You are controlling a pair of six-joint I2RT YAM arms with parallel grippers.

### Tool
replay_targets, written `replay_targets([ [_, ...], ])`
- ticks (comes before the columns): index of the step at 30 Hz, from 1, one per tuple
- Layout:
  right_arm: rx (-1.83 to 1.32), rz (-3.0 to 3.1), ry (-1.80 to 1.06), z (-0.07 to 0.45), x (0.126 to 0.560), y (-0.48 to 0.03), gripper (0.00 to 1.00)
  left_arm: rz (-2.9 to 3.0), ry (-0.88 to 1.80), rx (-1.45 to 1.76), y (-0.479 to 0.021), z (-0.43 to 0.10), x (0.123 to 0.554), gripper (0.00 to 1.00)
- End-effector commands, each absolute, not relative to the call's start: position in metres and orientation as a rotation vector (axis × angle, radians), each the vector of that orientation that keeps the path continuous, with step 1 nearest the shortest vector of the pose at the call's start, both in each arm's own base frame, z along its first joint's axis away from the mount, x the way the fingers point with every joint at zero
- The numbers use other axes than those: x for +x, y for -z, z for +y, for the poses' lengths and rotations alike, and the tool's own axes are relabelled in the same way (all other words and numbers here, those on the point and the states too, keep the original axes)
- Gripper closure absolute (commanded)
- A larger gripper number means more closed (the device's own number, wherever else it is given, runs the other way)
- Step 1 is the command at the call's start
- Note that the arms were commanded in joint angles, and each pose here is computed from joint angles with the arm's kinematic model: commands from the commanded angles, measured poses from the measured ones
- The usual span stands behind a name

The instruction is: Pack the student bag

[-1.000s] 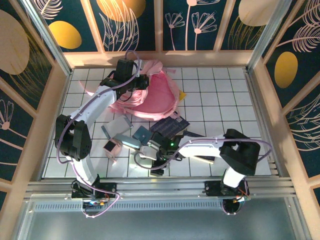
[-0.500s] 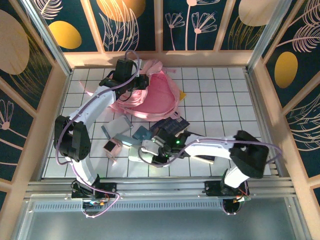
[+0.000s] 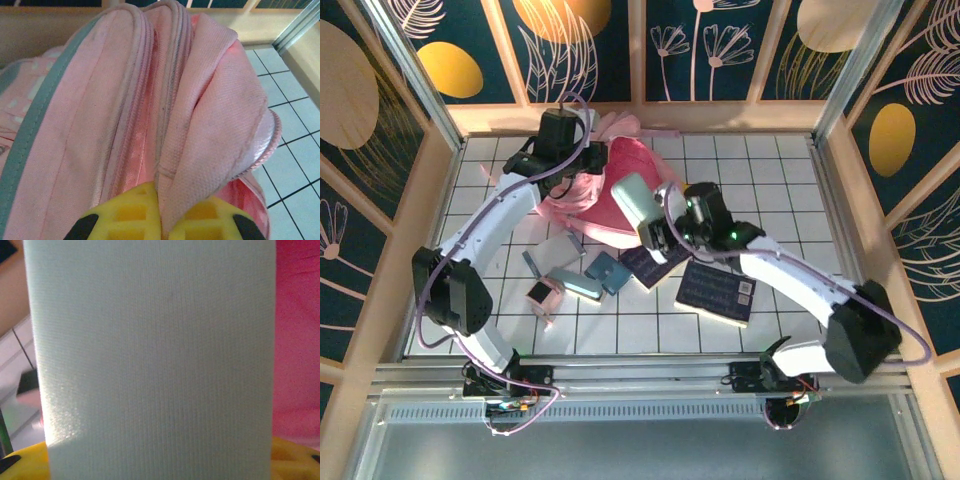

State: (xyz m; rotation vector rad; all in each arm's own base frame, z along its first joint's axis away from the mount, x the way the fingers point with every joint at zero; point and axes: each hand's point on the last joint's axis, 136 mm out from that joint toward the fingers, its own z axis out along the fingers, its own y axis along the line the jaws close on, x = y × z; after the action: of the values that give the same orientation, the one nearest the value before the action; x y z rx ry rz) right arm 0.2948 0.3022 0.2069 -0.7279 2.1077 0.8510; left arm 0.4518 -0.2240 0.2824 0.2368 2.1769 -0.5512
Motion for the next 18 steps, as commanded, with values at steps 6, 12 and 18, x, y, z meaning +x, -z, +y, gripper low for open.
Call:
replay_targets([
  [6,-0.43,2.362,-1.149,0.341,0.36,-0.203,0.65,1.86,0.634,0.269,-0.403,-0.225,0.443,1.0],
  [12,-0.134,2.524,-1.274,0.365,0.409,-0.177,0.62,1.837,0.704,0.288,-0.407,-0.234,0.439,1.0],
  [18,0.1,2.51,-1.403,0.396,0.456,-0.168,0.55,1.816,0.754,0.291,-0.412,-0.239,0.438,1.0],
])
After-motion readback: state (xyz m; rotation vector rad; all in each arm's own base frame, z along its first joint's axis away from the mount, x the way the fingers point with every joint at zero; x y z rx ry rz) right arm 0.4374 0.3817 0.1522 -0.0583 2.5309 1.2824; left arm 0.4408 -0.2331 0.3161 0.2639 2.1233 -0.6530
